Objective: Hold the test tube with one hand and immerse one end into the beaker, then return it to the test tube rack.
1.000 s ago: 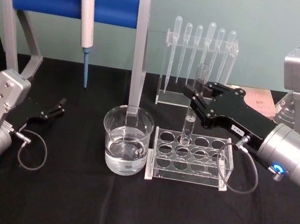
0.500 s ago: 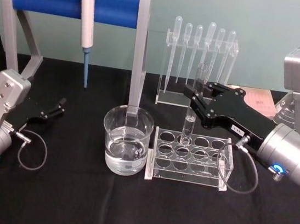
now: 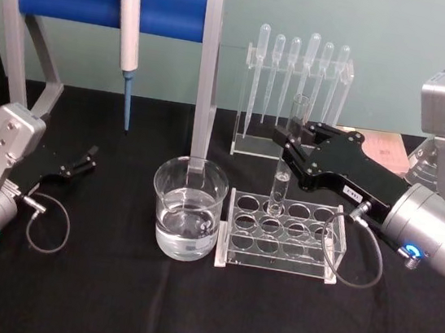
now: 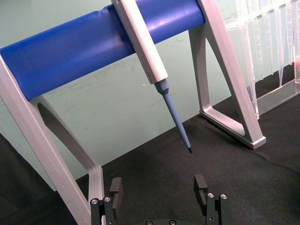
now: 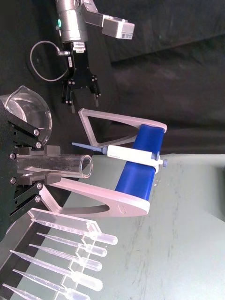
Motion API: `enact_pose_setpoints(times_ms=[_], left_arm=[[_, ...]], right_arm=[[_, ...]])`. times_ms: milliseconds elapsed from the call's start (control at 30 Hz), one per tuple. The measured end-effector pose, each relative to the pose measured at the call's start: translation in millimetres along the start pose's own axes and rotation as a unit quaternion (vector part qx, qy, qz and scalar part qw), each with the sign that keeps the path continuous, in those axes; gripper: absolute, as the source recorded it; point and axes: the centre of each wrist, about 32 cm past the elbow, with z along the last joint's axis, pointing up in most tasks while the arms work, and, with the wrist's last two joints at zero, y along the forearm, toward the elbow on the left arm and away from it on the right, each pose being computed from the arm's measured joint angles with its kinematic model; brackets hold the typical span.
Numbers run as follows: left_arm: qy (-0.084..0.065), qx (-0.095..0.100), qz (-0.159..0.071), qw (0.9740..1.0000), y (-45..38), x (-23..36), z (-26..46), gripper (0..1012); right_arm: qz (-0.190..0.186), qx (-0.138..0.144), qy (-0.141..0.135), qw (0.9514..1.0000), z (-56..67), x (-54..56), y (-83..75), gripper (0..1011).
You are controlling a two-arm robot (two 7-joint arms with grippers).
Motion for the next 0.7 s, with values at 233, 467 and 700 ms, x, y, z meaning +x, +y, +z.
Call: enact_pose_setpoints(times_ms=[233,467,700], left_arm=[[0.0,0.0,0.0,1.0,0.0,0.0,0.0,1000],[0.0,0.0,0.0,1.0,0.0,0.0,0.0,1000],[0.0,0.0,0.0,1.0,0.0,0.0,0.0,1000]], right_arm=[[0.0,0.0,0.0,1.0,0.0,0.0,0.0,224],[0.0,0.0,0.0,1.0,0.0,0.0,0.0,224],[0.0,0.0,0.0,1.0,0.0,0.0,0.0,224]])
